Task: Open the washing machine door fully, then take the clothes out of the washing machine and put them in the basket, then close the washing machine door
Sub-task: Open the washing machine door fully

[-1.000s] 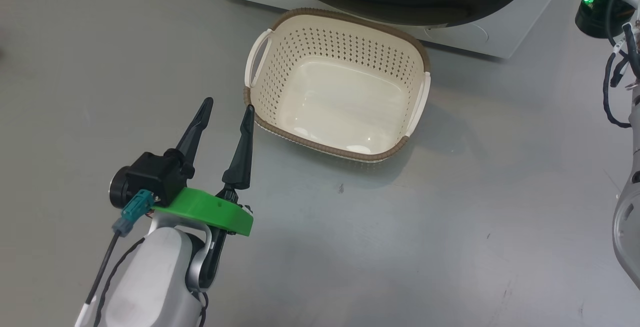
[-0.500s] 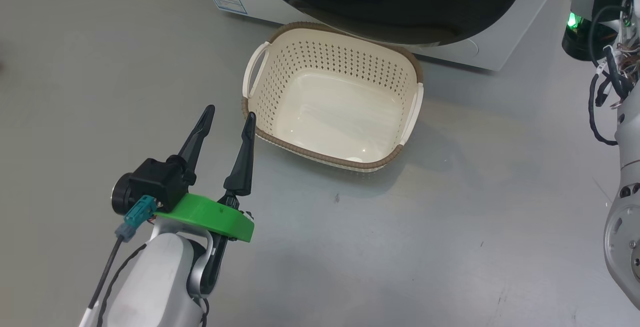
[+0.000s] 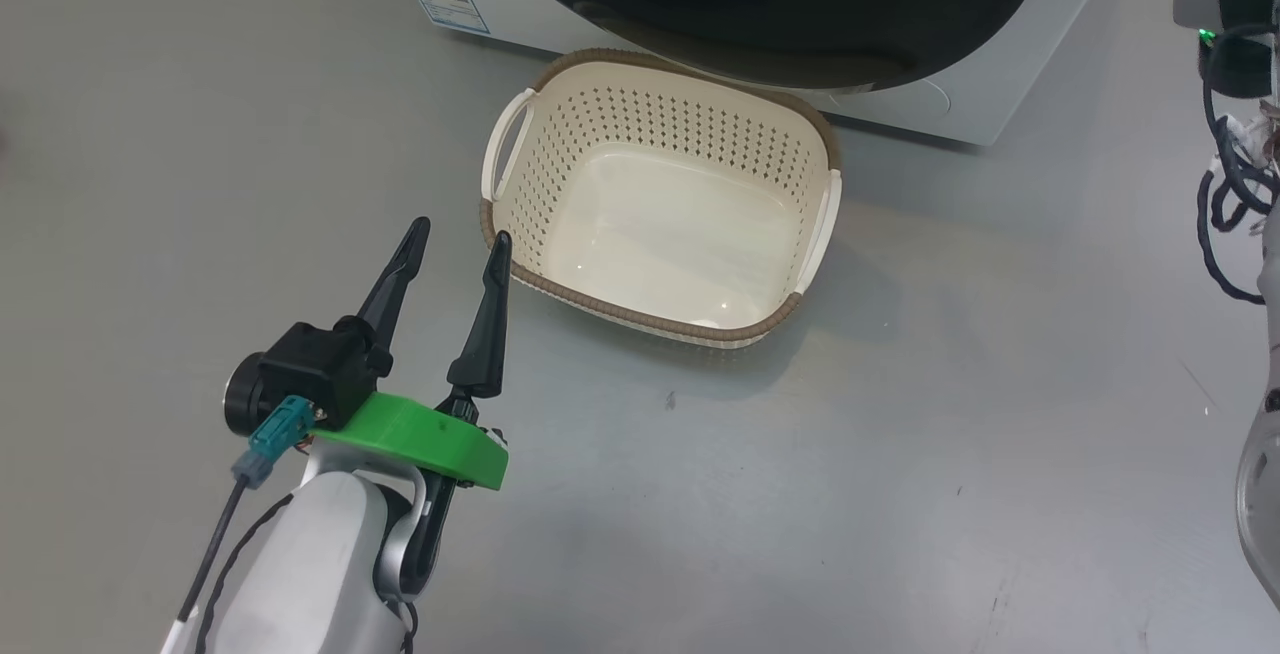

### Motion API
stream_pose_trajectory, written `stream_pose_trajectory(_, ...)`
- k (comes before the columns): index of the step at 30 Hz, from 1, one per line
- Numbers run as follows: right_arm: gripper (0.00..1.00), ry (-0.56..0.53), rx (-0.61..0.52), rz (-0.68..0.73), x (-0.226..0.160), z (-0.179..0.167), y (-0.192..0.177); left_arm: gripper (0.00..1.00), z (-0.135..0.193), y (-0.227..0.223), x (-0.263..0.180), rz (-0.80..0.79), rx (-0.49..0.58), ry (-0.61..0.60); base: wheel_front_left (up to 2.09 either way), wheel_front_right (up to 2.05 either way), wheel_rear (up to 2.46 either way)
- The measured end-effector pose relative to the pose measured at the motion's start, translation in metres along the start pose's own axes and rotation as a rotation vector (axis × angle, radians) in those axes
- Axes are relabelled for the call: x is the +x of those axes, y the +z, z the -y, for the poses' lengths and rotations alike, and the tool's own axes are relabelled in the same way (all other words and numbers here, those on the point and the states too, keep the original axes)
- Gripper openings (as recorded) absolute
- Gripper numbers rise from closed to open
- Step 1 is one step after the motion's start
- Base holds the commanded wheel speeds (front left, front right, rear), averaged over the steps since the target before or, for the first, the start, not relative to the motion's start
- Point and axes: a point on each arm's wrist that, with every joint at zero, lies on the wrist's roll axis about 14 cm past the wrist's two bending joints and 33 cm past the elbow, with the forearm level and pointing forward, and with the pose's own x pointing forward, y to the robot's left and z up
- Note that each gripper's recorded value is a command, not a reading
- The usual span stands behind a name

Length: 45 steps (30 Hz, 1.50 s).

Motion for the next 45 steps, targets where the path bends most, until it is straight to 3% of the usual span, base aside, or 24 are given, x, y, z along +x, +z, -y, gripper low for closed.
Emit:
stream_pose_trajectory(17, 0.0, -0.114, -0.534, 0.088, -0.046, 0.017, -0.008, 1.0, 0.0, 0.009, -0.019, 0.023, 0.001, 0.02, 0.0, 0.0, 0.0)
stream_pose_trajectory(41, 0.0, -0.159, -0.948, 0.328, -0.151, 0.047, -0.036, 1.0, 0.024, 0.016, -0.033, 0.052, -0.002, -0.041, 0.0, 0.0, 0.0)
stream_pose_trajectory(42, 0.1, -0.158, -0.953, 0.338, -0.154, 0.048, -0.037, 1.0, 0.025, 0.016, -0.033, 0.052, -0.002, -0.043, 0.0, 0.0, 0.0)
stream_pose_trajectory(43, 0.37, -0.158, -0.961, 0.349, -0.157, 0.049, -0.038, 1.0, 0.025, 0.017, -0.033, 0.054, -0.002, -0.045, 0.0, 0.0, 0.0)
stream_pose_trajectory(44, 0.54, -0.162, -0.966, 0.366, -0.161, 0.05, -0.038, 1.0, 0.026, 0.017, -0.033, 0.056, -0.003, -0.047, 0.0, 0.0, 0.0)
stream_pose_trajectory(45, 0.91, -0.159, -0.969, 0.377, -0.164, 0.051, -0.039, 1.0, 0.026, 0.018, -0.033, 0.057, -0.003, -0.048, 0.0, 0.0, 0.0)
